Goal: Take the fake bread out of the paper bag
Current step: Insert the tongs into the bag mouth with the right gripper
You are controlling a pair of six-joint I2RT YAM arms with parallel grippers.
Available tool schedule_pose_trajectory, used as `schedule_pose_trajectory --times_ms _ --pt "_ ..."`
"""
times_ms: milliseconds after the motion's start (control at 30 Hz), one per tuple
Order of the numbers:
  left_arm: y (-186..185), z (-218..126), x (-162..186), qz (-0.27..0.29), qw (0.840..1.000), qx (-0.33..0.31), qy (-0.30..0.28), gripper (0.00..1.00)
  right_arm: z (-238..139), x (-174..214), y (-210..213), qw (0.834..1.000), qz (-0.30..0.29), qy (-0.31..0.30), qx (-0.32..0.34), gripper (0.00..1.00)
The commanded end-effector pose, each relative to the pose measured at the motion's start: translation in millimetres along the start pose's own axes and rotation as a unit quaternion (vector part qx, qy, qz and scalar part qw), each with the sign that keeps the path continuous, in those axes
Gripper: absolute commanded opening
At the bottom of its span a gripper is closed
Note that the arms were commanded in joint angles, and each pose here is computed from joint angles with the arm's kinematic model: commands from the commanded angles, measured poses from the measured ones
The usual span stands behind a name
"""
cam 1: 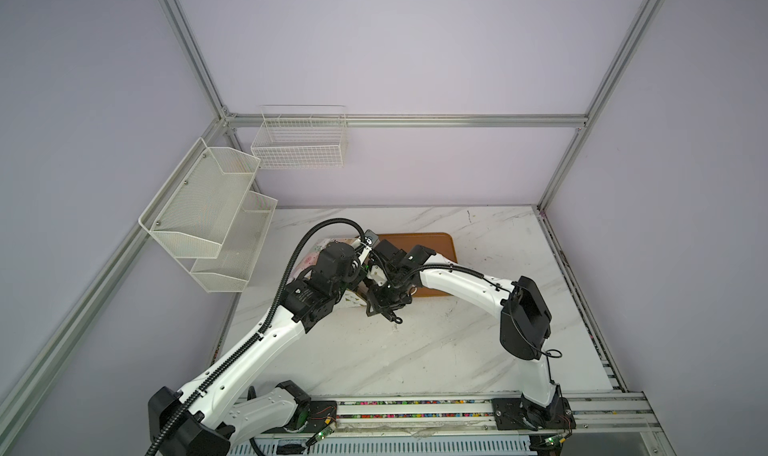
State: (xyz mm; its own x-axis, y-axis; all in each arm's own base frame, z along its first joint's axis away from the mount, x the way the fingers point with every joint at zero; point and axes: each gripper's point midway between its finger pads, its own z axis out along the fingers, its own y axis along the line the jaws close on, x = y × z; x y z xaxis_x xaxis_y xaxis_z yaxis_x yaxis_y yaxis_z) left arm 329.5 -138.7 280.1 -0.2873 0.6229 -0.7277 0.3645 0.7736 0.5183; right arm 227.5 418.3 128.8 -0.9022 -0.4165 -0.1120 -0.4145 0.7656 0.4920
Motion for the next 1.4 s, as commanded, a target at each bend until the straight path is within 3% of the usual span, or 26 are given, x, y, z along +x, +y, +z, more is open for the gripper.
schedule_pose_trajectory --times_ms 0,167,467,1367 --pt "-2 -1 -4 -0.004 1.000 -0.001 -0.024 0.00 -4 -6 10 1.000 -0.013 -0.010 -0.010 0.42" --pt "-1 -1 1 0.001 1.000 -0.009 -0.023 0.00 -9 -7 9 1.000 -0.015 -0.013 -0.004 0.23" --pt "0 -1 3 0.006 1.000 -0.013 -0.022 0.00 -27 -6 5 0.999 -0.010 -0.031 0.010 0.00" --pt "10 3 7 0.002 0.999 -0.049 -0.009 0.00 -81 10 -14 0.997 -0.009 -0.071 0.017 0.00"
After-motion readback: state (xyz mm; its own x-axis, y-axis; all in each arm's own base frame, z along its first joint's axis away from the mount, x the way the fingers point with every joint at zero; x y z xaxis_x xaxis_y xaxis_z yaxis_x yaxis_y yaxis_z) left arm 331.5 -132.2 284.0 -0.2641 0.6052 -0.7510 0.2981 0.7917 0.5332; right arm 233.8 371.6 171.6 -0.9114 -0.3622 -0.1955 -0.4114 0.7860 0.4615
